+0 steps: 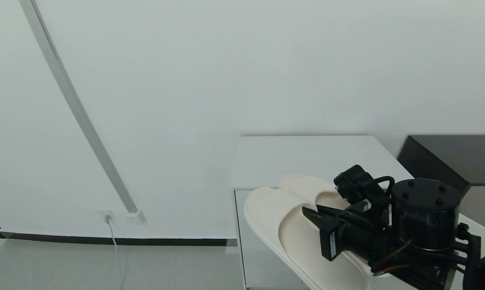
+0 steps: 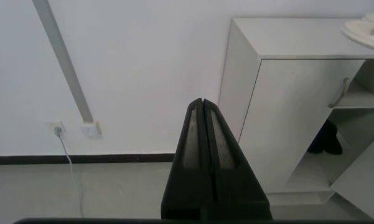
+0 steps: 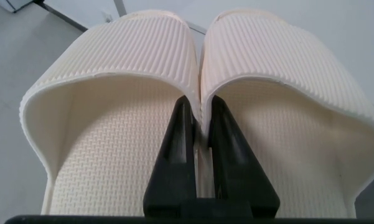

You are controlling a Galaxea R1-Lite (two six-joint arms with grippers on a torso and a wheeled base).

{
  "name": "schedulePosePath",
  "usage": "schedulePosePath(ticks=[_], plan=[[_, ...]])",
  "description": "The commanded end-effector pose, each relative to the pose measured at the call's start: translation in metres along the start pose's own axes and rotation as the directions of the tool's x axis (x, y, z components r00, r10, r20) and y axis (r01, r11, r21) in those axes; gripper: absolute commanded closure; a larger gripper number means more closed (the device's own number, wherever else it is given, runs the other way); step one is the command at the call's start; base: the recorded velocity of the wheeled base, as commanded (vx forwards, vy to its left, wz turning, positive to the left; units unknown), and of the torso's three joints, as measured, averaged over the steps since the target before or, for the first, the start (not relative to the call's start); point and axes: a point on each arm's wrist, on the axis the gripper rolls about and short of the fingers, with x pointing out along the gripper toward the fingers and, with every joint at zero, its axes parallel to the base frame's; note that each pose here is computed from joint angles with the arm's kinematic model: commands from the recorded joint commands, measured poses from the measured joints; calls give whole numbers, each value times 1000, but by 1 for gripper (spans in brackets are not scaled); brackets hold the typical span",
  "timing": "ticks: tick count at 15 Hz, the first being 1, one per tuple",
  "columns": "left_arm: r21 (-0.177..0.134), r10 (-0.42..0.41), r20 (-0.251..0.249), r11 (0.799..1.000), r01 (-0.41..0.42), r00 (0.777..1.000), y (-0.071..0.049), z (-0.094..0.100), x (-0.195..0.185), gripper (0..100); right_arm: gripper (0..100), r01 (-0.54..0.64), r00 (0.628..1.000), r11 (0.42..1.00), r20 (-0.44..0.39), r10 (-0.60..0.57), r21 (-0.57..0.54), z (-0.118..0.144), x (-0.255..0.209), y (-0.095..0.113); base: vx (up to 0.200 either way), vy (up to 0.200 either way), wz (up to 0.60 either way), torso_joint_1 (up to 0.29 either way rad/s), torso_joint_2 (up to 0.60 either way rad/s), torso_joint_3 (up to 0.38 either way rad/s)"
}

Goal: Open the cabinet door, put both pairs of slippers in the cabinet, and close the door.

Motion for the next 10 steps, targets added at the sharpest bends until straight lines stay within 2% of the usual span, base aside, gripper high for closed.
schedulePosePath(ticks=[1, 10], plan=[[0, 0, -1, 1000, 0, 1000, 0, 0, 0, 100, 100, 2, 1000, 1000, -5, -2, -1, -1, 2, 0, 0, -200, 0, 7, -2, 2], [1, 0, -1, 1000, 0, 1000, 0, 0, 0, 100, 100, 8, 1000, 1000, -16, -8, -3, -4, 3, 0, 0, -200, 0, 4, 2, 4]])
